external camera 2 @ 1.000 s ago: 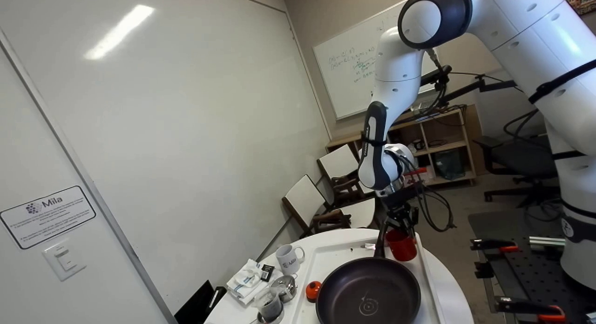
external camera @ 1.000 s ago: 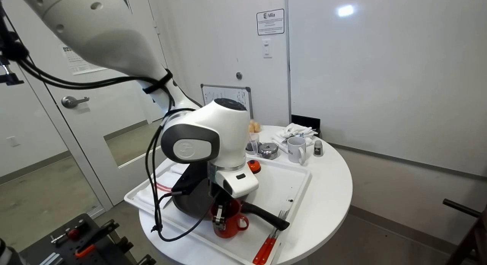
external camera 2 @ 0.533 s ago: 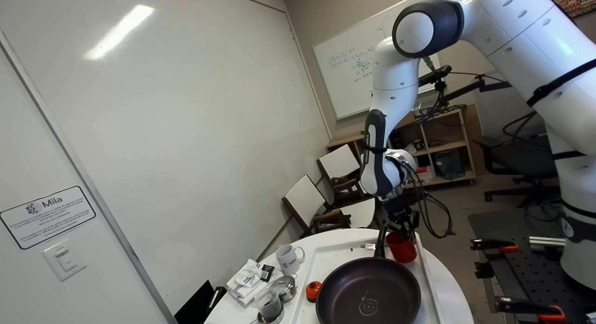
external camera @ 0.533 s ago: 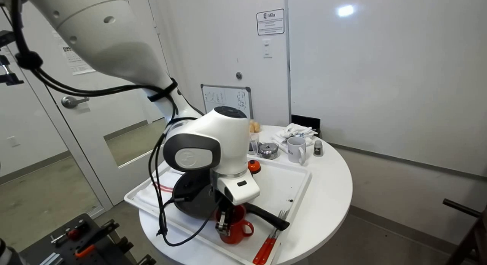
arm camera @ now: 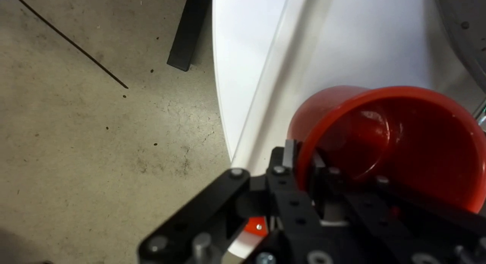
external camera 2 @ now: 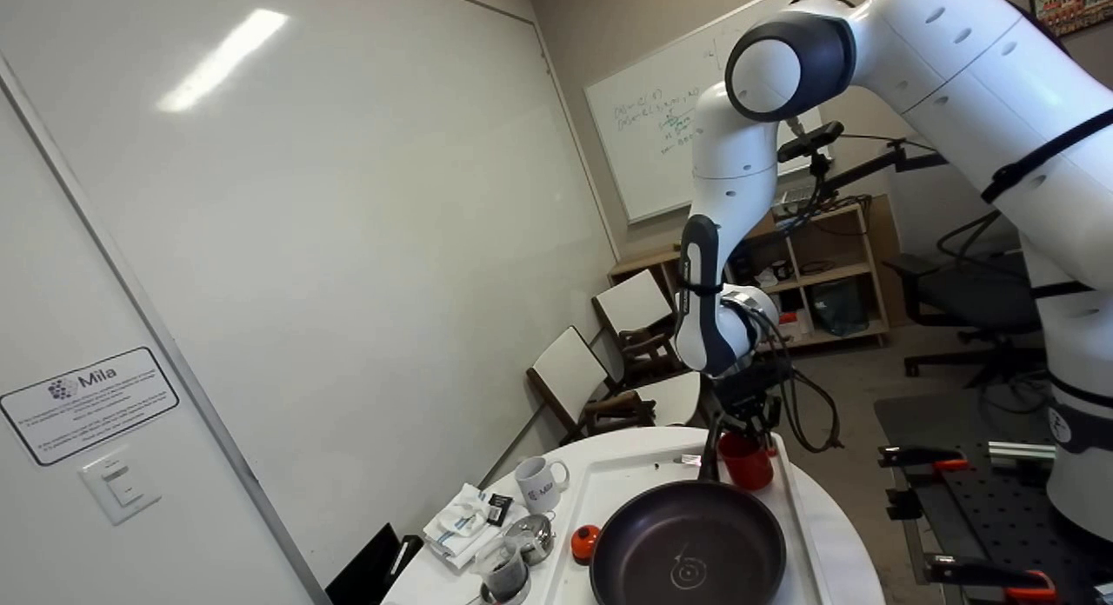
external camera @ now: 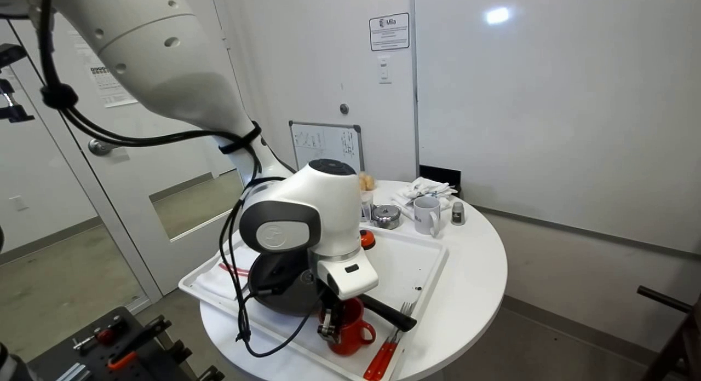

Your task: Move the orange cup to the right front corner of the tray

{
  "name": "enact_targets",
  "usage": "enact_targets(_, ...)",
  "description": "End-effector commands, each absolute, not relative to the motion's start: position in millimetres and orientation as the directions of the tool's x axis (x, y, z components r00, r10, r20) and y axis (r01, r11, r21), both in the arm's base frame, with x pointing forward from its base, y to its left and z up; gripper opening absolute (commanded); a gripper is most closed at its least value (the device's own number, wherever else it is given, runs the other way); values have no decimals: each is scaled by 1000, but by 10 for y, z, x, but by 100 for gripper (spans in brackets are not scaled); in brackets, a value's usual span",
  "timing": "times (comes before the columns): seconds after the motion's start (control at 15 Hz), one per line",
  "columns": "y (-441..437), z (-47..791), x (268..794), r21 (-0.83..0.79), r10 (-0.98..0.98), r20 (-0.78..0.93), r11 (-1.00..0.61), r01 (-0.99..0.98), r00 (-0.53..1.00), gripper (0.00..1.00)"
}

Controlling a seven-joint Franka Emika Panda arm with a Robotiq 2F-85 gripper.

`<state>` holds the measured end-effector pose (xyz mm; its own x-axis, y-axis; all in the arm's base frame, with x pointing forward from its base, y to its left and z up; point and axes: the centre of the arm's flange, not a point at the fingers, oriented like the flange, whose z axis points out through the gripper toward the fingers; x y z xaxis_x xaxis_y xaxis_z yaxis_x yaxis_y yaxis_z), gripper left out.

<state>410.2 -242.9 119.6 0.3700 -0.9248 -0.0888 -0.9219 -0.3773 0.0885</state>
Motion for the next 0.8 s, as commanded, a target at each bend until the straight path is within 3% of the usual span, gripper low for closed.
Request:
enact_targets(0.0,-2451,1139,4159,83,-935,-76,-353,-932,347,2)
enact_targets(0.47,-2463,1087,4169,88,-935,-82,-353,-932,346,2)
enact_targets(0.53,-2461,1085,4167,90,-934,-83,-353,-931,346,6)
enact_targets(0.6,-2460,1083,4165,90,-934,-83,-354,-931,347,31)
enact_targets(0.73,-2459,1080,4164,92,-934,-84,-353,-931,346,39)
